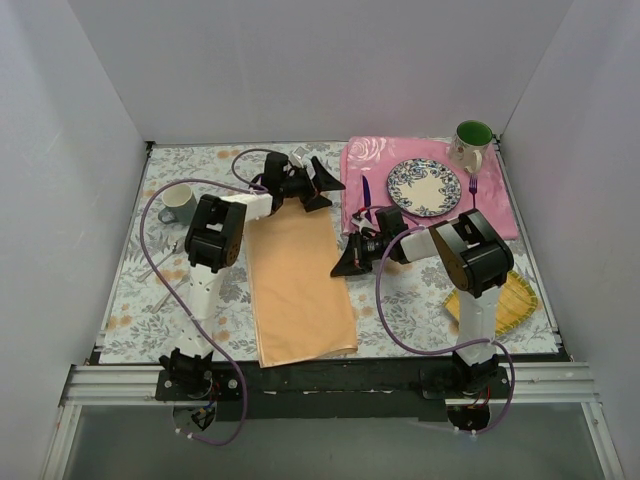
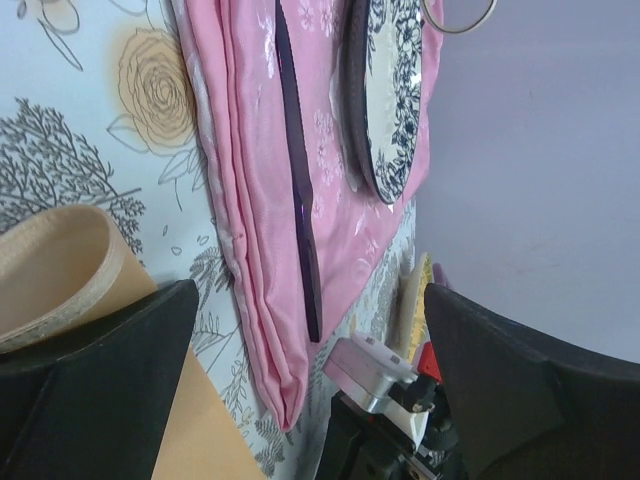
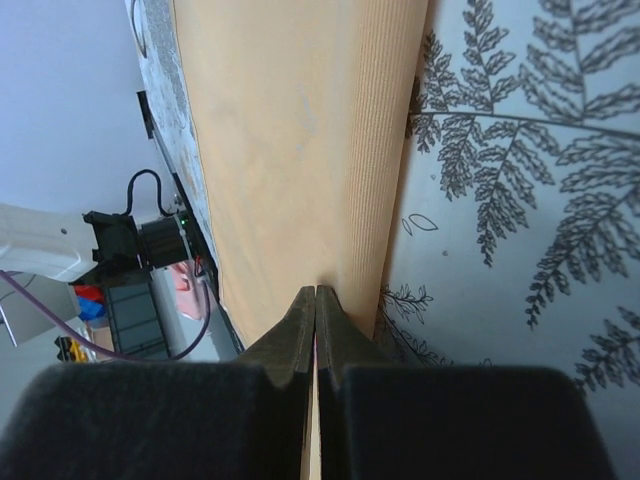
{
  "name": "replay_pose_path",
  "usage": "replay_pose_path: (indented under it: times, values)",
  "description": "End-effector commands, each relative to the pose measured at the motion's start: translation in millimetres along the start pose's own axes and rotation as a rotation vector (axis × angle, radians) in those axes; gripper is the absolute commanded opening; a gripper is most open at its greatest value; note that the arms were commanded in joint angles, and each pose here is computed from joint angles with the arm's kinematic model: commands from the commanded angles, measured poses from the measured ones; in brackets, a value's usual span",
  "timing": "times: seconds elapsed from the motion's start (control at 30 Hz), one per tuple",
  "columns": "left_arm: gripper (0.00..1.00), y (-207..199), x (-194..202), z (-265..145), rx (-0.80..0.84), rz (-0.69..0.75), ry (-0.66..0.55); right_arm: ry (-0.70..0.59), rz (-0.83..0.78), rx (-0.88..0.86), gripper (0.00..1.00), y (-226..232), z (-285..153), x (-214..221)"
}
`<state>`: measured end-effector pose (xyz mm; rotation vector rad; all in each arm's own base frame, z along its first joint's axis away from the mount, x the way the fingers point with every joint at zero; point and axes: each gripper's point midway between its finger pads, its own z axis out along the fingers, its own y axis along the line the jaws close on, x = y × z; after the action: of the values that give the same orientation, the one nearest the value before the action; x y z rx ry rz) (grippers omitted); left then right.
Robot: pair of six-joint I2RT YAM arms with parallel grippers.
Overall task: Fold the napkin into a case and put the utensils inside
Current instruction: Smooth out the rectangle-folded napkin at the center of the board.
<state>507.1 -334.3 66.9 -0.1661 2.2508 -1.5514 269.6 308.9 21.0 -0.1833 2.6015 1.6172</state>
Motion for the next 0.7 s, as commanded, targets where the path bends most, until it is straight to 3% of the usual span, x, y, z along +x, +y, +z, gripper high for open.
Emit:
replay_pose_path:
  times: [0.0,0.3,0.5,0.6,0.67]
  values:
    - [0.98,27.8,-14.3,3.1,-0.086,-0.017,-0.052,-0.006,0.017,0.029,0.01,-15.6,4.5,4.6]
    - [0.98,36.8,-45.5,15.7,-0.113,0.045,-0.098,-0.005,-0.008,-0.021,0.01,-3.1,4.4,3.3]
    - [0.98,-54.4,-40.4,-9.9,0.123,0.170,-0.021,-0.057,-0.173,-0.196,0.01,75.4,-13.7,-20.6]
    - [0.98,-96.3,-33.9,-34.7,0.176,0.221,-0.009,-0.102,-0.231,-0.222,0.08,101.5,-23.1,-37.5]
    - [0.98,-103.9,-29.8,-44.1,0.172,0.227,-0.010,-0.122,-0.231,-0.230,0.14,110.3,-25.7,-47.7]
